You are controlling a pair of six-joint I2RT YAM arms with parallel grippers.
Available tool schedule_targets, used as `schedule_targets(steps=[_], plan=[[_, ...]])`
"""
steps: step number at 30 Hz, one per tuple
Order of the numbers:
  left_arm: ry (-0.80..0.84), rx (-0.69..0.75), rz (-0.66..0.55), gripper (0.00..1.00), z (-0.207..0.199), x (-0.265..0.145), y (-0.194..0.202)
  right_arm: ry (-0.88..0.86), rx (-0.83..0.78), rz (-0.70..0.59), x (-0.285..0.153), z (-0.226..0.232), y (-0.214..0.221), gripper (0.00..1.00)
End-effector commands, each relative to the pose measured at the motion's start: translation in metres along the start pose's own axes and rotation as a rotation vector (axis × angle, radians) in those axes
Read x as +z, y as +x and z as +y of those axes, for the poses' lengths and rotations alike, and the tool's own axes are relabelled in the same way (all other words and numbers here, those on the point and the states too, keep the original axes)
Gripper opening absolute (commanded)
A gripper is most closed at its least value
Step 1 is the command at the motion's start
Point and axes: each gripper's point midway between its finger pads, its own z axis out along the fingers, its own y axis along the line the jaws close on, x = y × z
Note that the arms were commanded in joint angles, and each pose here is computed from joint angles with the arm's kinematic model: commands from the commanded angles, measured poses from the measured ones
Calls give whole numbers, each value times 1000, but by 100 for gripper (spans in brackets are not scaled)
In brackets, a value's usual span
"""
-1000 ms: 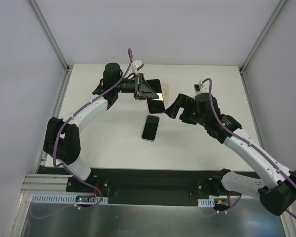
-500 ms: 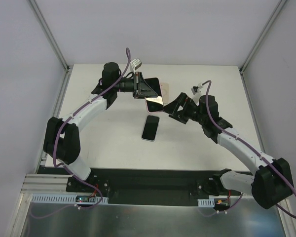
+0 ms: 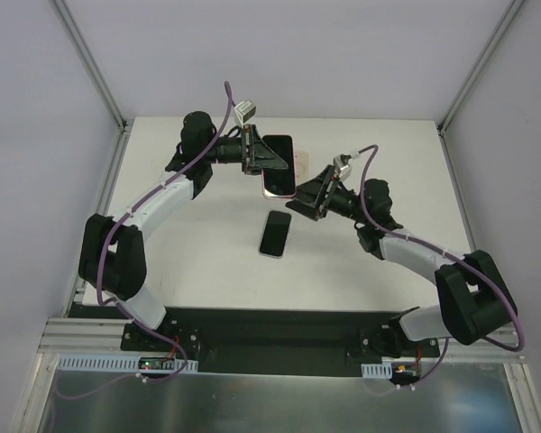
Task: Take the phone out of the phone case
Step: Remove the phone case from the phone.
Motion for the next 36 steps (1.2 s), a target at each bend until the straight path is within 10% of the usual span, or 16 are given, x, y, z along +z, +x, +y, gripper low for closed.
schedule_targets(steps=[1, 11, 20, 24, 27, 31, 36], plan=[[70, 43, 136, 0, -22, 16, 37, -252, -81, -52, 18, 82, -15, 95], [47, 10, 152, 0, -2, 23, 53, -309, -154, -94, 15, 120, -40, 79], [26, -2, 159, 0, 15, 31, 58, -334, -217, -130, -4, 154, -41, 40], [18, -10, 164, 0, 21, 34, 57, -298, -237, -146, -13, 157, -38, 1], [10, -24, 177, 1, 25, 35, 56, -132, -245, -170, -16, 129, -40, 1], [0, -7, 184, 61, 28, 36, 55, 257, -344, -291, -45, 84, -60, 1], [-65, -17, 168, 89, 37, 32, 50, 733, -454, -358, -122, 25, -64, 1]])
